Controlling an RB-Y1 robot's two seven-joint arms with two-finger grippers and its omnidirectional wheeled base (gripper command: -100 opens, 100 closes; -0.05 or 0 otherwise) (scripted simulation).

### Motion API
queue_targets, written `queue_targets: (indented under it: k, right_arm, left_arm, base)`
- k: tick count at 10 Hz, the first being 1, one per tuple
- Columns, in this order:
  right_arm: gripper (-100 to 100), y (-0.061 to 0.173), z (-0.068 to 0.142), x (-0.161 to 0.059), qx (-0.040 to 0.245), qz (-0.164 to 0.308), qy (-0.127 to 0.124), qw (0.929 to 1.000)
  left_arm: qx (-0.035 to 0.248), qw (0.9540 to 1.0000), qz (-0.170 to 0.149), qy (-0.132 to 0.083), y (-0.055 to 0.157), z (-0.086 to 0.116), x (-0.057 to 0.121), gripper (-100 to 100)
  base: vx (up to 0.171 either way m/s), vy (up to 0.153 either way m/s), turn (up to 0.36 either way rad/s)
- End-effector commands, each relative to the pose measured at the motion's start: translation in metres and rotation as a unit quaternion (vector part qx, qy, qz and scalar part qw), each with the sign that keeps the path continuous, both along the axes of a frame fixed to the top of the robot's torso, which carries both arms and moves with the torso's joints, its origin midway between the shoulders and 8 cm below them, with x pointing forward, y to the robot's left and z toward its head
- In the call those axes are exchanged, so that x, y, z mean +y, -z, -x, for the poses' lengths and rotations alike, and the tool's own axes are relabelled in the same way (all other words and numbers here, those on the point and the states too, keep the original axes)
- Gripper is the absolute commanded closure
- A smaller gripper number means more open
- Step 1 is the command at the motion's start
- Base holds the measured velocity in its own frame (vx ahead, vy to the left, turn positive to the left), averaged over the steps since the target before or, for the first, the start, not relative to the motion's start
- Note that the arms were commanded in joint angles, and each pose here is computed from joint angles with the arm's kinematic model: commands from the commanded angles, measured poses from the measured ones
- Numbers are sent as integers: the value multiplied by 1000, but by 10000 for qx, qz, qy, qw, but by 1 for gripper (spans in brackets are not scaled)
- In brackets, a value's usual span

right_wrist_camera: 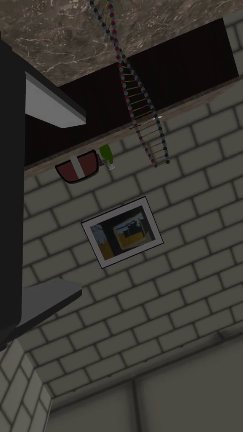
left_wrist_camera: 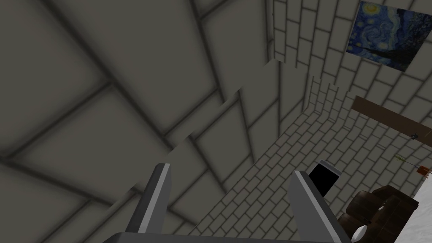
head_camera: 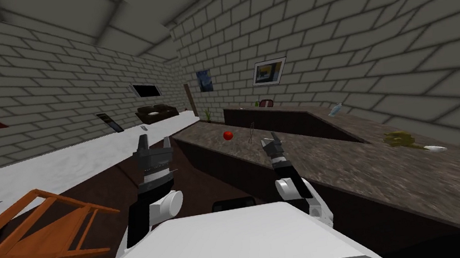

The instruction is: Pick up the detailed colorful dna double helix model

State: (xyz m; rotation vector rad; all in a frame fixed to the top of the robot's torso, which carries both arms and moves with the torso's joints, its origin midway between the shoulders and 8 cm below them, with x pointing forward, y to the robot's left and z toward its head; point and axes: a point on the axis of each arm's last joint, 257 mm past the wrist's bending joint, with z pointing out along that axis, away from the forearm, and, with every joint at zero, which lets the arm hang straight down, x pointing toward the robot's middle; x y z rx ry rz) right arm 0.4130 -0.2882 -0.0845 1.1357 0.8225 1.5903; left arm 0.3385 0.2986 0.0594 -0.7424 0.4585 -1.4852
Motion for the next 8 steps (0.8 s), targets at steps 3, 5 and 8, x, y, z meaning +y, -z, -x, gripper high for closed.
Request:
queue_targets:
  k: [3, 5, 8]
  right_arm:
    - [-100, 21, -12, -14, 432, -528, -73, 9976]
    - [-100, 33, -17, -21, 669, -807, -87, 9945]
    - [-100, 53, -26, -34, 1036, -1348, -94, 9854]
  left_arm:
    - [0, 10000, 0, 0, 0, 0, 0, 0]
    - [0, 10000, 0, 0, 0, 0, 0, 0]
    - [0, 10000, 0, 0, 0, 0, 0, 0]
  base:
    - [-17, 46, -118]
    - [-25, 73, -148]
    - [-26, 40, -105]
